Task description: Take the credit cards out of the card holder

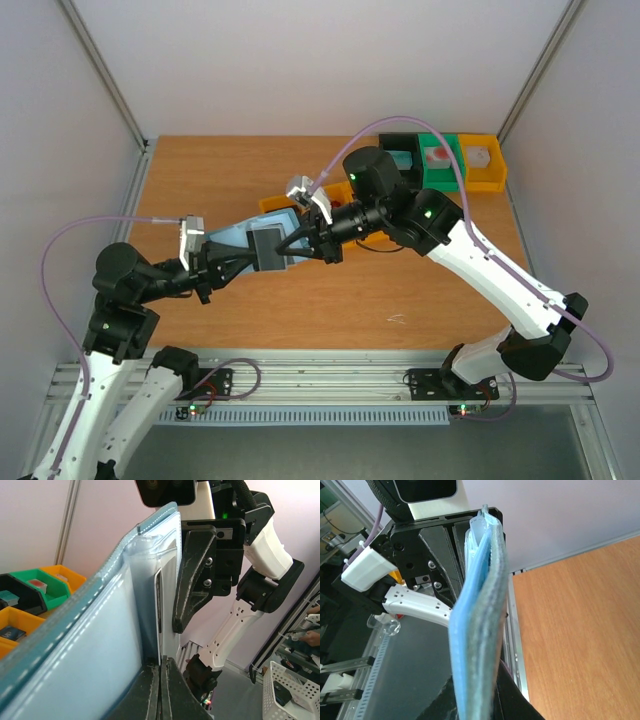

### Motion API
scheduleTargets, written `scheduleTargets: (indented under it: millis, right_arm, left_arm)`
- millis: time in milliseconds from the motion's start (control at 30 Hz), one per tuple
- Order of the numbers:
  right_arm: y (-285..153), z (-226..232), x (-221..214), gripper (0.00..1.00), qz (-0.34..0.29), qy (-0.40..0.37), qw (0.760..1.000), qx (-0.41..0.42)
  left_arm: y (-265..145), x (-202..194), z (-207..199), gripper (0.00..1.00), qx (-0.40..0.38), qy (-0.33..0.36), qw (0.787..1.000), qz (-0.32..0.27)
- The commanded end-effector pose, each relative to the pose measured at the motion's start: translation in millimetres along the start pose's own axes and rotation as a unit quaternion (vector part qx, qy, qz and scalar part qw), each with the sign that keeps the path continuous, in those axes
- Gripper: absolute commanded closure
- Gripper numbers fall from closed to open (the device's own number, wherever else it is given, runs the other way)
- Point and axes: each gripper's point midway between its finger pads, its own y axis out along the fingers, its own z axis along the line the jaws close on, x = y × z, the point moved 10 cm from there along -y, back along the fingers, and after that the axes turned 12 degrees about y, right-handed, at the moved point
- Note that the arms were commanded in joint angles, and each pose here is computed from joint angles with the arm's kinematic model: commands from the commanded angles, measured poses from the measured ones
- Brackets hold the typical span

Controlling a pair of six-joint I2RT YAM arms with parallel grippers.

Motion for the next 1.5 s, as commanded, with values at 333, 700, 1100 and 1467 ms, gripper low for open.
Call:
scheduleTargets:
  millis: [333,700,1100,1467]
  right_arm:
    - [-59,-10,-12,0.99,-0.029,0.025,0.999,-0.023]
    - [-53,-122,-60,0.99,0.019,0.320,0.927,-0.194]
    - [-85,-156,-85,0.99,-0.022,0.401,0.855,-0.329]
    - [-150,-172,-86,0.99,-0.110,0.408,0.849,-0.318]
  left_arm:
    - [-2,-2,3,1.00,0.018,0.002,1.000,0.001]
    - [-19,-16,23,1.00,0.227,0.293,0.923,0.108]
    - [38,-59,97,1.00,0.215,0.536,0.692,0.433]
    - [119,-120,168,1.00,0.079,0.587,0.632,0.500]
